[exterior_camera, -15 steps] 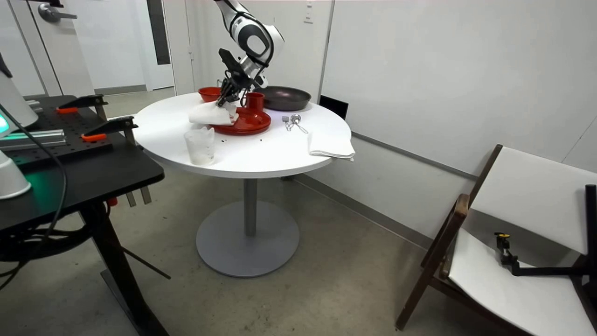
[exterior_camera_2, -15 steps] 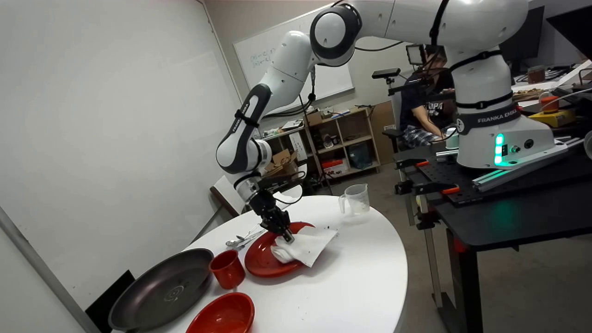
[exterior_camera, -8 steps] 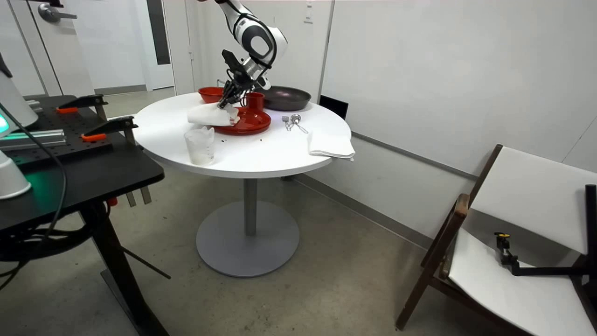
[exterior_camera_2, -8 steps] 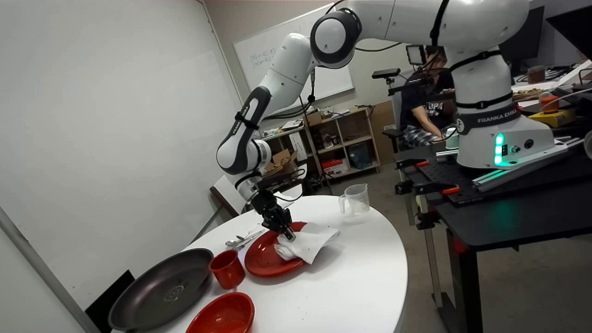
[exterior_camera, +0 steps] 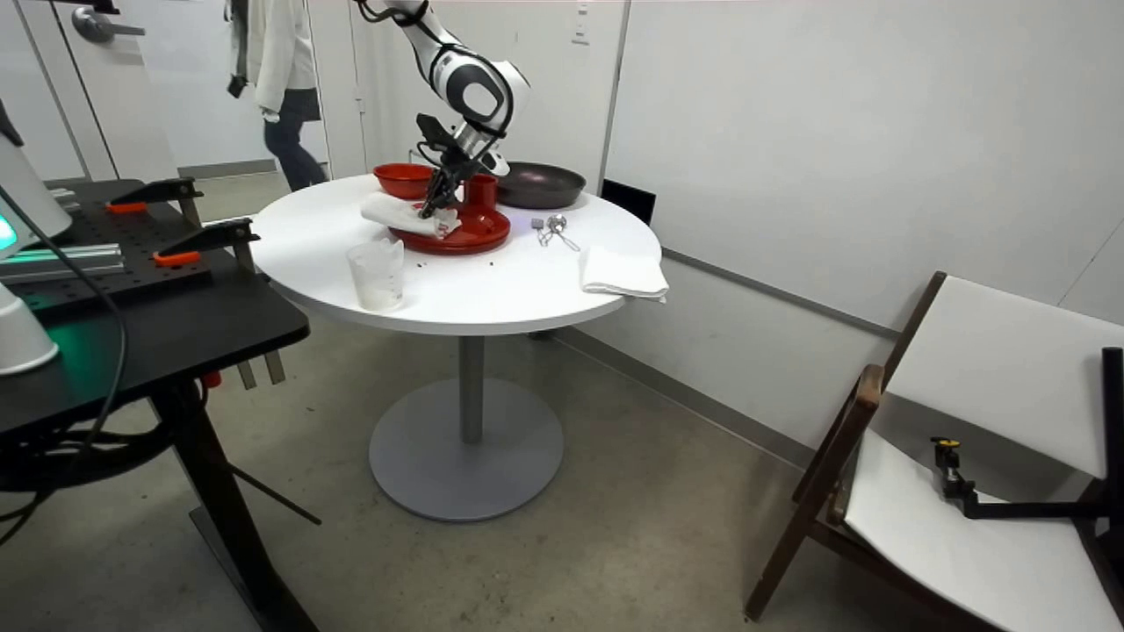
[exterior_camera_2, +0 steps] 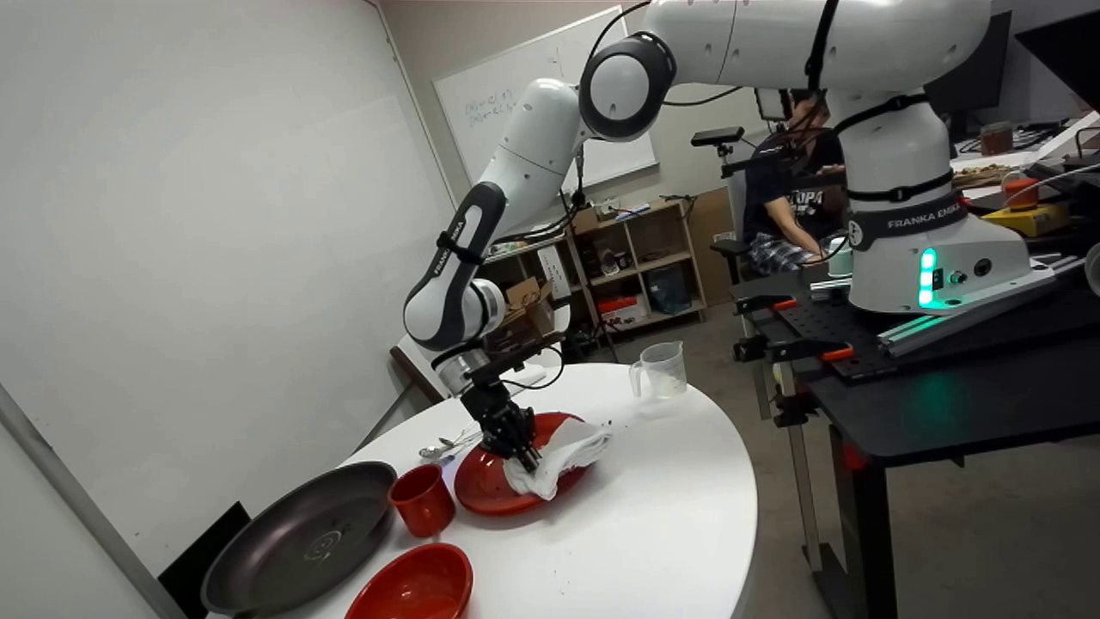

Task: Use the white towel on the left to wipe the red plate, place the towel back on the left side of the table

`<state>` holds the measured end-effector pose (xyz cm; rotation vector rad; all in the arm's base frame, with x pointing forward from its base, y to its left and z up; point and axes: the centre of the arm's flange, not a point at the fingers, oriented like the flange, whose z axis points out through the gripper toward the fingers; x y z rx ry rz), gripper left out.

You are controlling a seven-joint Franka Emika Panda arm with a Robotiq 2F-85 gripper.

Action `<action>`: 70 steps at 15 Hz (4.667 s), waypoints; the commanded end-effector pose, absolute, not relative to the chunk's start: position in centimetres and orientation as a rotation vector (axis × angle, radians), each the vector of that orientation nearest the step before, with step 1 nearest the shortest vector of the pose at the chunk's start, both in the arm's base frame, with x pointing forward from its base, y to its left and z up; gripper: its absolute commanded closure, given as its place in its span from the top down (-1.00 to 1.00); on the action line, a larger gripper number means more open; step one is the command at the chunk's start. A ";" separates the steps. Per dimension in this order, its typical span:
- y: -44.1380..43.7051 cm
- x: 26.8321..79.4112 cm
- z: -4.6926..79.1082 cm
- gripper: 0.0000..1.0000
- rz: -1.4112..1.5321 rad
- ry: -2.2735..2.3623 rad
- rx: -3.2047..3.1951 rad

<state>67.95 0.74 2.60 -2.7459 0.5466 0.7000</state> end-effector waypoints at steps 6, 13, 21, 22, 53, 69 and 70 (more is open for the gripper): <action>0.9 71.5 2.6 -0.93 0.299 0.845 -2.910; 0.2 72.5 3.4 -0.94 -0.050 1.038 -3.019; -1.0 71.7 3.7 -0.94 0.369 1.067 -2.928; -1.1 71.5 3.7 -0.94 0.431 1.048 -2.901; 6.2 66.4 13.7 -0.94 0.494 0.488 -3.136; 18.5 60.2 13.1 -0.94 0.559 -0.381 -3.150; 19.2 59.5 12.7 -0.94 0.587 -0.434 -3.136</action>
